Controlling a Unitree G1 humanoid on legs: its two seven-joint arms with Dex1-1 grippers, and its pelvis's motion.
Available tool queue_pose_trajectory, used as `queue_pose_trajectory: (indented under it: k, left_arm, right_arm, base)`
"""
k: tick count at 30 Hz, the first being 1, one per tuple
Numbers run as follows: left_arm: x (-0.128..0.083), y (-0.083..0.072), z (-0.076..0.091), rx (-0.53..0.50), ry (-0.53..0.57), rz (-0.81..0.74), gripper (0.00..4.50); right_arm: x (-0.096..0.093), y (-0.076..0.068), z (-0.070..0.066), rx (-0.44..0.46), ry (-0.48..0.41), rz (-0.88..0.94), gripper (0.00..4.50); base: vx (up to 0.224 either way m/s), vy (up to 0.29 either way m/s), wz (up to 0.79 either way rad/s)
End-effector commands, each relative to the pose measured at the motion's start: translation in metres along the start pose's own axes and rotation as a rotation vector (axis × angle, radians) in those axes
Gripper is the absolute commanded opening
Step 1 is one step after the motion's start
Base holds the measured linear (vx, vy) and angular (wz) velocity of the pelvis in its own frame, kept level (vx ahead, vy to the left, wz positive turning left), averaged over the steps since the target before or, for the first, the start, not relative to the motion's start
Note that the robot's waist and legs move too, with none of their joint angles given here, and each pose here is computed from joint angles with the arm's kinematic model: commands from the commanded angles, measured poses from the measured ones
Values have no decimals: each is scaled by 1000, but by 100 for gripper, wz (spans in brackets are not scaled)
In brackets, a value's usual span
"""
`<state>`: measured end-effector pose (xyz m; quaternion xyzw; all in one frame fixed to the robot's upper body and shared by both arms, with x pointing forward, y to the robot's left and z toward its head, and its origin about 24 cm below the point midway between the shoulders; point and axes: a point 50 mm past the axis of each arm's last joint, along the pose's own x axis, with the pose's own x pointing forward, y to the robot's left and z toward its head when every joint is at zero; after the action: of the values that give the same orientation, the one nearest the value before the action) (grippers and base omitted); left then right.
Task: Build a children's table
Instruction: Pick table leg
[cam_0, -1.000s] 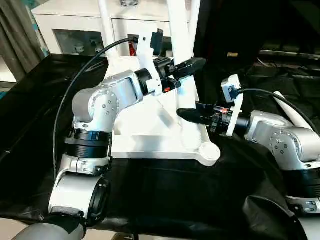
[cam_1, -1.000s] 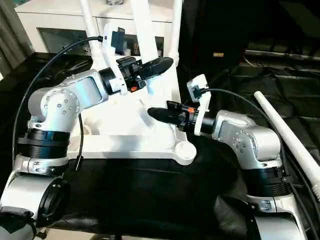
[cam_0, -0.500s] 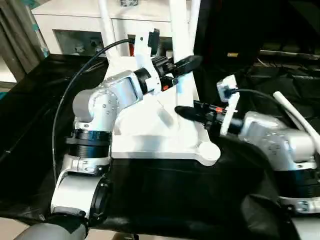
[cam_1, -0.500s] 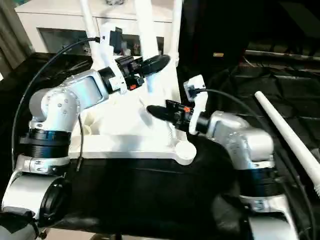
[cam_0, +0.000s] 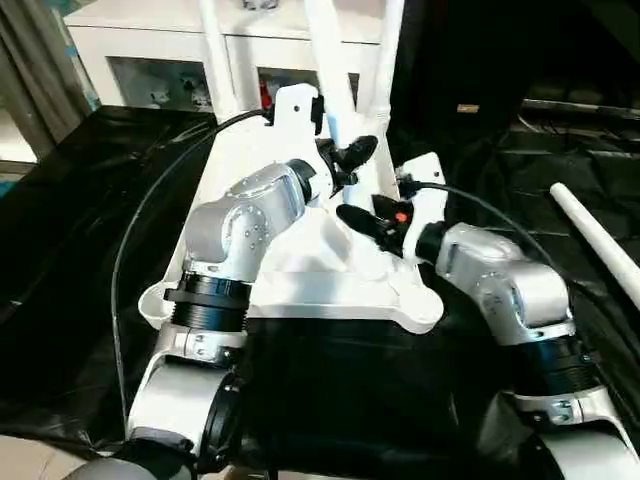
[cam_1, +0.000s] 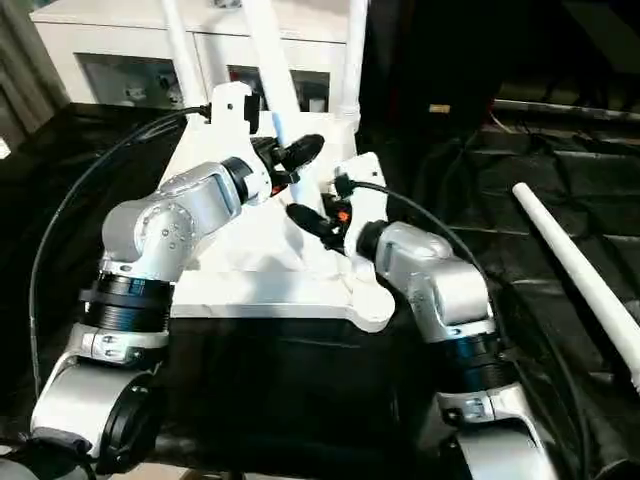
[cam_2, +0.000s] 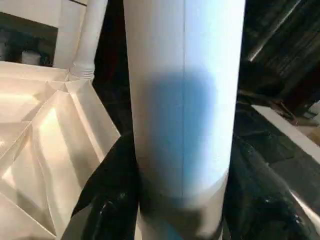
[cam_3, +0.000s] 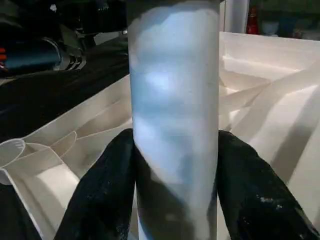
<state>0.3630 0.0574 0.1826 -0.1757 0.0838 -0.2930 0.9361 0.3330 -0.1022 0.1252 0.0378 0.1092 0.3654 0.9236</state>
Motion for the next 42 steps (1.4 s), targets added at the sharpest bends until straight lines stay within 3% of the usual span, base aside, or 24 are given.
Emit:
queue_pose_trajectory:
  k: [1, 6, 7, 10, 11, 12, 18, 21, 26, 37, 42]
  left_arm:
    - [-2, 3, 4, -9, -23, 18, 191]
    - [-3, 3, 7, -12, -31, 16, 186]
    - [-3, 3, 7, -12, -32, 15, 186]
    - [-4, 1, 13, 3, -40, -53, 185]
    - [-7, -5, 16, 26, -32, -145, 185]
    - [-10, -10, 18, 52, -25, -216, 185]
    - [-20, -23, 20, 55, 24, -406, 184]
    - [-28, -29, 28, 42, 5, -523, 184]
    - [-34, -32, 29, 60, 19, -611, 184]
    - [-34, -30, 27, 56, 31, -602, 184]
    - [-33, -26, 24, 134, 54, -571, 184]
  right_arm:
    - [1, -1, 9, -33, -29, -16, 188]
    - [2, -3, 12, -58, -49, -35, 188]
    - [2, -4, 13, -54, -61, -42, 244]
    - [-4, -4, 20, 31, -105, 58, 264]
    - [-11, -7, 21, 13, -87, 105, 293]
    - [-16, -8, 19, -18, -51, 150, 293]
    - [-35, -7, 18, -55, 14, 306, 333]
    - [-47, -6, 16, -53, 54, 402, 333]
    - [-49, -6, 15, -51, 66, 414, 306]
    - [-48, -4, 13, -38, 73, 422, 225]
    - [-41, -8, 15, -86, 27, 358, 199]
  base:
    - [0, 0, 0]
    - [0, 0, 0]
    - [0, 0, 0]
    - [0, 0, 0]
    - [0, 0, 0]
    - [0, 0, 0]
    - [0, 0, 0]
    - [0, 0, 0]
    - [0, 0, 0]
    - [0, 0, 0]
    - [0, 0, 0]
